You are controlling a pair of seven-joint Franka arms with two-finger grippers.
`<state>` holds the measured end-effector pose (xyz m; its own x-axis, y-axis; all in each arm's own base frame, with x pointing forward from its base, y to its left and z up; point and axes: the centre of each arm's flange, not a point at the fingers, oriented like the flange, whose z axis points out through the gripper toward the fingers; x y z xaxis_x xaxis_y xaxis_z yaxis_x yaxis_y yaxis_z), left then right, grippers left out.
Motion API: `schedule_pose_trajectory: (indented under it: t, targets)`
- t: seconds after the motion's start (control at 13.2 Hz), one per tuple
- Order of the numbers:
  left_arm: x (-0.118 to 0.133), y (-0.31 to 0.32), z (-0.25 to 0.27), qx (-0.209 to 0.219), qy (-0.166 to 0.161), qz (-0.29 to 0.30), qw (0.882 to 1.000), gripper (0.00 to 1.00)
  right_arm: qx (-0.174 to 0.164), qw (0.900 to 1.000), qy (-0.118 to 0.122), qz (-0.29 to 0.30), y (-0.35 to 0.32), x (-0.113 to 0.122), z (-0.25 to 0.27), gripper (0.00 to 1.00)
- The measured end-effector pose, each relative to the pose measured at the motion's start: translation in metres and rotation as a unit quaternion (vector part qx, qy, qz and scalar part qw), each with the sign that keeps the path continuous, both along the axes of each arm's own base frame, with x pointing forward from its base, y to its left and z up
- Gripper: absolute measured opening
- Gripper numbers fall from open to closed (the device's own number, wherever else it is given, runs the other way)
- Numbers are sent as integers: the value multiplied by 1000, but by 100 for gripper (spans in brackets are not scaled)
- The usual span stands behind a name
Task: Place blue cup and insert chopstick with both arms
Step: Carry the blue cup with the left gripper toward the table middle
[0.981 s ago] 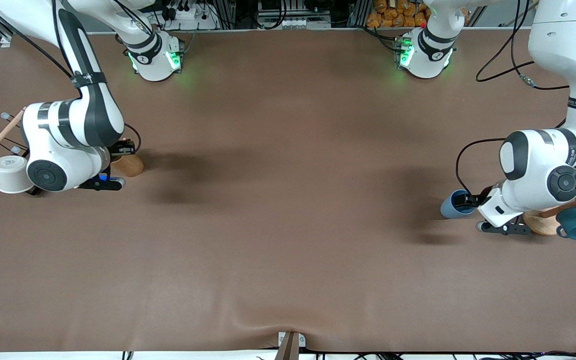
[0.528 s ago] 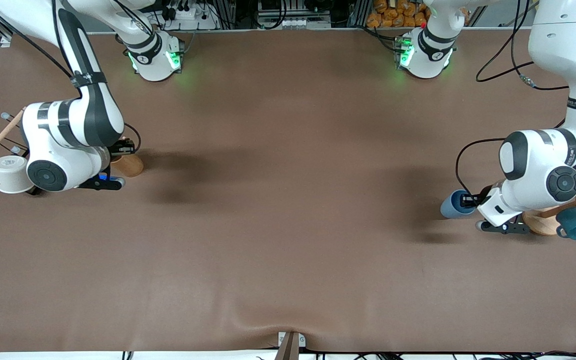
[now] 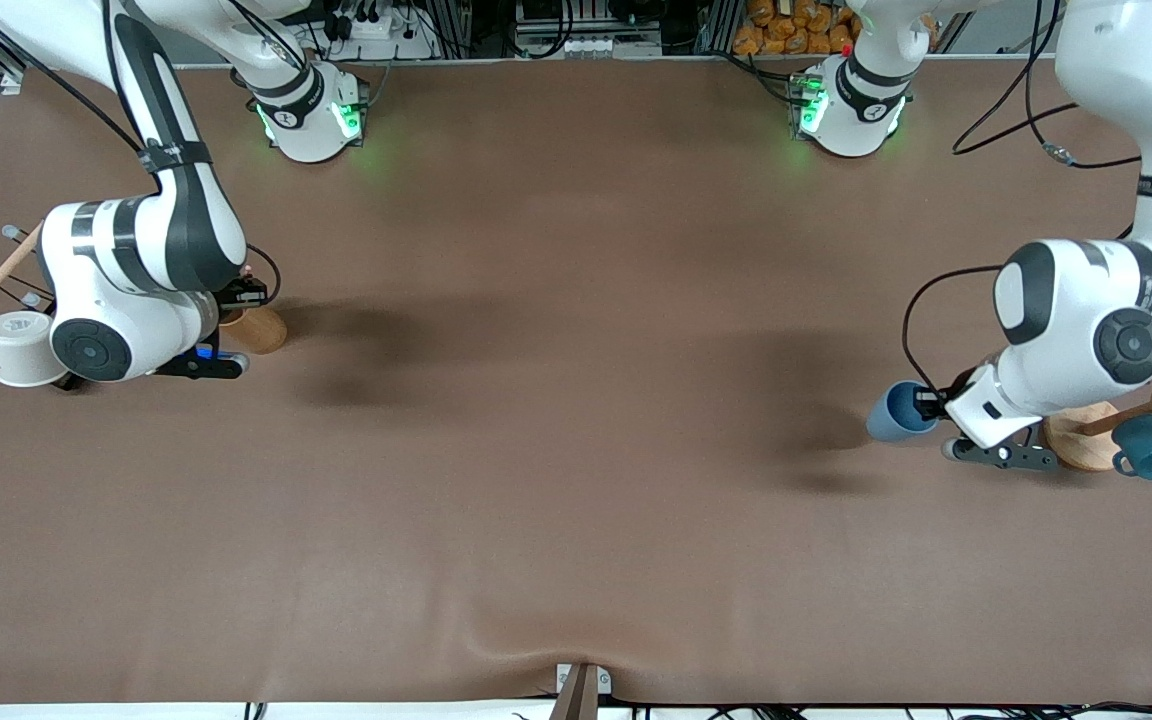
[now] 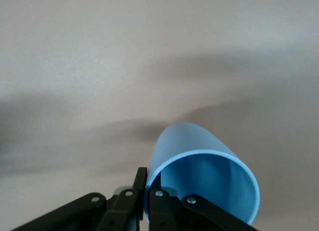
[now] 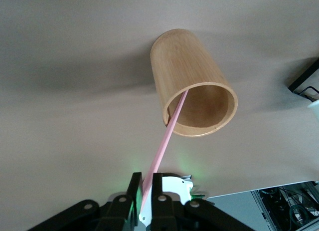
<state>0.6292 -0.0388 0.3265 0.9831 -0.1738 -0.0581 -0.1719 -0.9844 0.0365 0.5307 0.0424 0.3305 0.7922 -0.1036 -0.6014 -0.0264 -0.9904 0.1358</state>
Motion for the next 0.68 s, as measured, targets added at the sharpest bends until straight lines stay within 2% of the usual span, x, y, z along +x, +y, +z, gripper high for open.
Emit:
schedule_pose_trajectory:
  t: [0.08,0.23,0.38,0.68]
  targets:
    - [-2,-16,12,-4,-2,-12,1000,5,0,1000,0,0,0,0,0,15]
    - [-5,-49,31,-11,-10,-23,1000,5,0,1000,0,-1,0,0,0,35]
    - [-8,-82,41,-17,-4,-2,1000,5,-1,1000,3,-1,0,-1,0,38]
    - [-22,-139,50,-27,3,33,999,5,-3,1000,14,-4,0,-4,-1,35]
